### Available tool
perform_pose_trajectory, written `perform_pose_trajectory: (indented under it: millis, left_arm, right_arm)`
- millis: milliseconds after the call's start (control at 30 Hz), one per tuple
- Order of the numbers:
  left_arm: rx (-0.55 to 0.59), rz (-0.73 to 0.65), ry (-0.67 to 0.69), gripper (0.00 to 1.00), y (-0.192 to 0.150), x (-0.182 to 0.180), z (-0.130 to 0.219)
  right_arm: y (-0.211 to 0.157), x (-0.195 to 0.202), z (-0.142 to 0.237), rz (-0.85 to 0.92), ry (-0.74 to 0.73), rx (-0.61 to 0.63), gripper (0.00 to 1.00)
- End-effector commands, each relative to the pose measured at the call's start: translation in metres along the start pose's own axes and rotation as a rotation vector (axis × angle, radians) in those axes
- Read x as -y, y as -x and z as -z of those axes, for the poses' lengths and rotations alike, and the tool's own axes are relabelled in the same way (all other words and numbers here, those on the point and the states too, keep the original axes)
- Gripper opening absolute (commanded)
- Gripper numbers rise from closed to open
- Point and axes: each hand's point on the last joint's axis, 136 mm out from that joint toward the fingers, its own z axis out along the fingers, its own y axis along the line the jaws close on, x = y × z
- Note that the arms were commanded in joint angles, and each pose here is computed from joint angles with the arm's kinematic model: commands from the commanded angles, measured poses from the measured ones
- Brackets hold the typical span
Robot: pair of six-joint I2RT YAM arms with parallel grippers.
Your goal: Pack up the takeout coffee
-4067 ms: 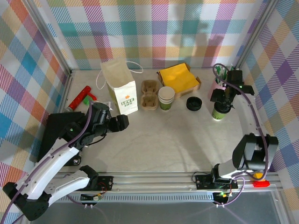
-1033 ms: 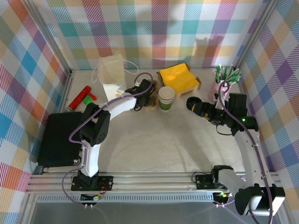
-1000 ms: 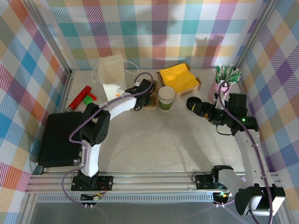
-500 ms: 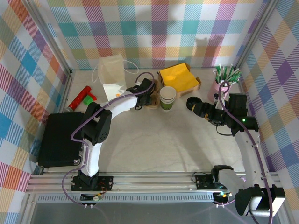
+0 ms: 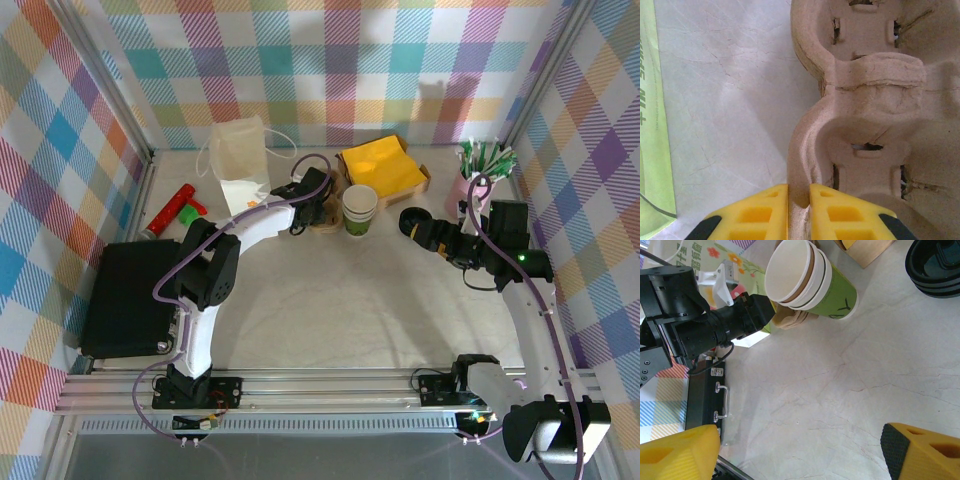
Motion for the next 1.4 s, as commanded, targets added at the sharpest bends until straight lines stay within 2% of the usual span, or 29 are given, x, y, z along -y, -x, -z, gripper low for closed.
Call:
perform_pose_trajectory:
  millis: [0, 533, 933, 1133, 1367]
  left_arm:
    - [-0.025, -0.017, 0.016, 0.14, -0.002, -0.005, -0.003]
    - [-0.019, -0.01, -0.066, 0.0, 0.005, -0.006, 0.038]
    - [-0.074, 0.02, -0.12, 0.0, -0.011, -0.014, 0.063]
    - [-0.127, 0.089, -0.21, 0.0, -0.023, -0.008, 0.079]
    - [-0.138, 0.151, -0.281, 0.0, -0.024, -0.006, 0.104]
  right_arm:
    - [-0.006, -0.001, 0.001, 0.028, 0.009, -0.011, 0.85]
    - [-0.001, -0.005, 0.001, 0.023, 0.017, -0.001, 0.85]
    - [0.0, -0.007, 0.004, 0.019, 0.017, 0.003, 0.84]
    - [-0.001, -0.009, 0.006, 0.012, 0.025, 0.006, 0.84]
    - [-0.001, -0.017, 0.01, 0.005, 0.046, 0.016, 0.84]
